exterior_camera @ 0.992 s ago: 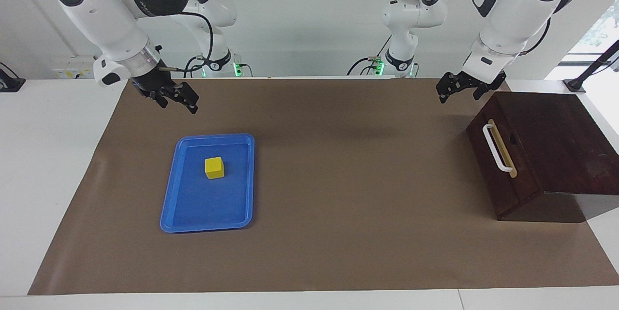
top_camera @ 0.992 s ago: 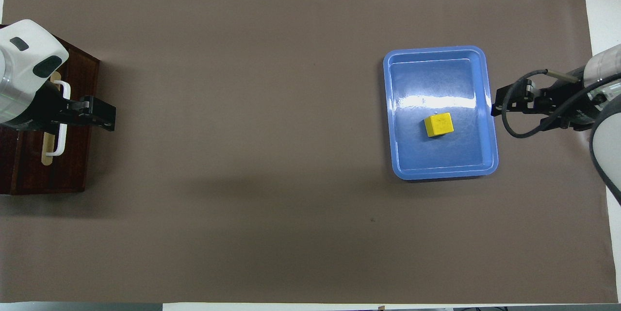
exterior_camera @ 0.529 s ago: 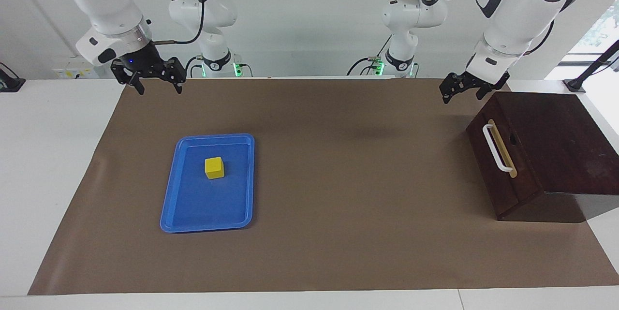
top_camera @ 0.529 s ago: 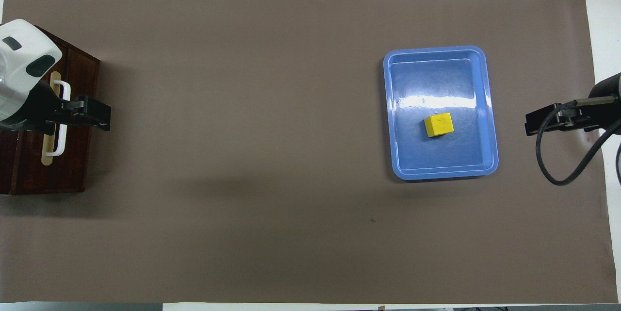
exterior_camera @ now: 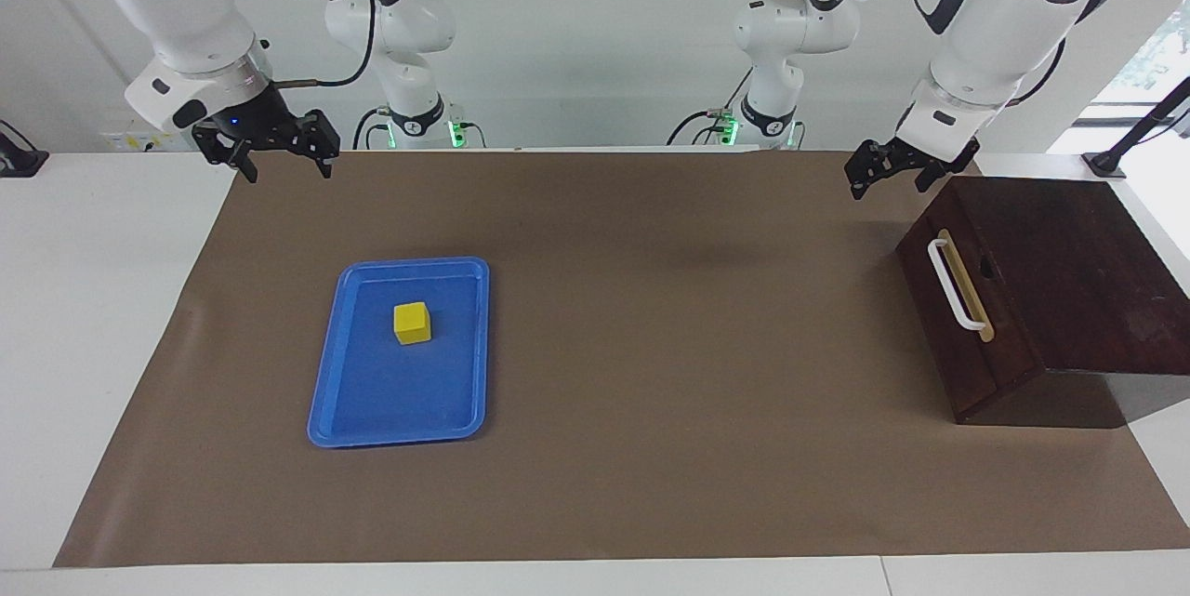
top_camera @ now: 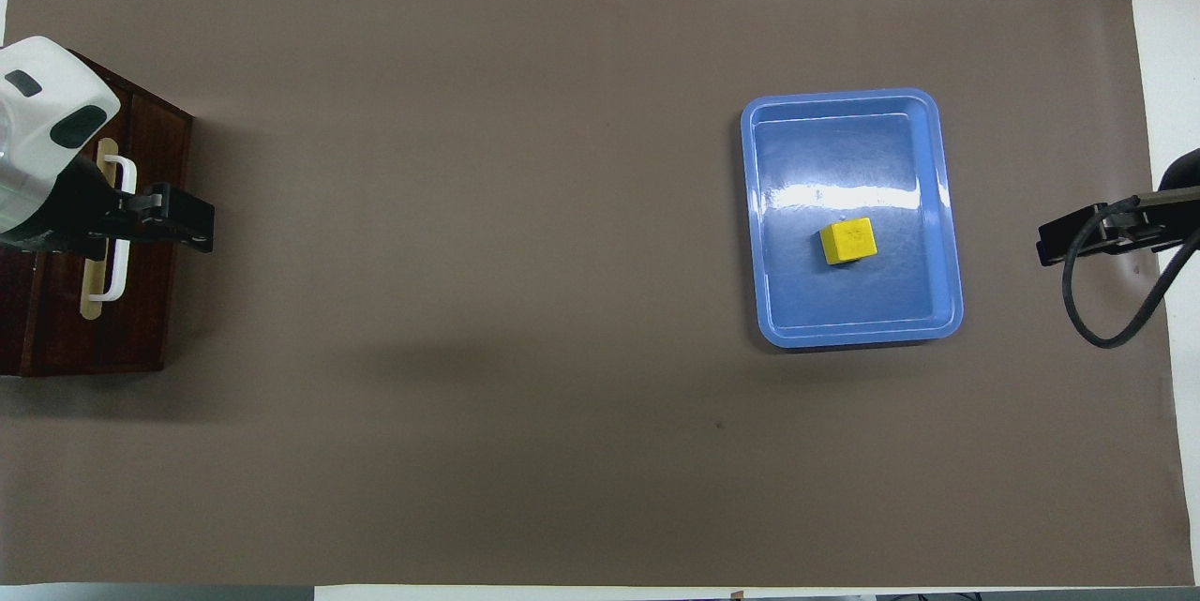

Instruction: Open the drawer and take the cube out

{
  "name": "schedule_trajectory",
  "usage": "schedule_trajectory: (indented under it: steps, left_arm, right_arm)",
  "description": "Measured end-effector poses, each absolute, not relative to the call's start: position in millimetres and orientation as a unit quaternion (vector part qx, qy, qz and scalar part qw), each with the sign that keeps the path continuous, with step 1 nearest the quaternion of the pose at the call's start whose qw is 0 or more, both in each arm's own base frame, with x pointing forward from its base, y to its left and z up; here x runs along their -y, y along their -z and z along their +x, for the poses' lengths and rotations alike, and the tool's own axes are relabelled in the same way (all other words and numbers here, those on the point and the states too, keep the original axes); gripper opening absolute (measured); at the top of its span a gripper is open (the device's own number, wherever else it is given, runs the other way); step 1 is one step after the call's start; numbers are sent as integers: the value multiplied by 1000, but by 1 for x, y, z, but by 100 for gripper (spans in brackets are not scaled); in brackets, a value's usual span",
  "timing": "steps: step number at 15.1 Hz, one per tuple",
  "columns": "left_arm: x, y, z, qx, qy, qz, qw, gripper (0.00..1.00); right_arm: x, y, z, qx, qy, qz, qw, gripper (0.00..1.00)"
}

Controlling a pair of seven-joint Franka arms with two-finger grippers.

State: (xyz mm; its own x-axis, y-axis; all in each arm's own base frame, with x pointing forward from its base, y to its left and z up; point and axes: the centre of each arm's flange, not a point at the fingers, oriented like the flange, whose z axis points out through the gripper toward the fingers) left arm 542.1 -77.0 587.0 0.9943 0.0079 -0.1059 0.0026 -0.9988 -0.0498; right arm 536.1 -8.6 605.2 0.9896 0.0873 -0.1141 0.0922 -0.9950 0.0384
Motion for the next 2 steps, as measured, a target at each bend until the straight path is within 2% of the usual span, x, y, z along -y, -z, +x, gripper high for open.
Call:
schedule_trajectory:
  steps: [2]
  left_arm:
    - [77,-587,542,3,-53,-998,25,100]
  right_arm:
    - [9,-605,536,-45,56,997,22,100]
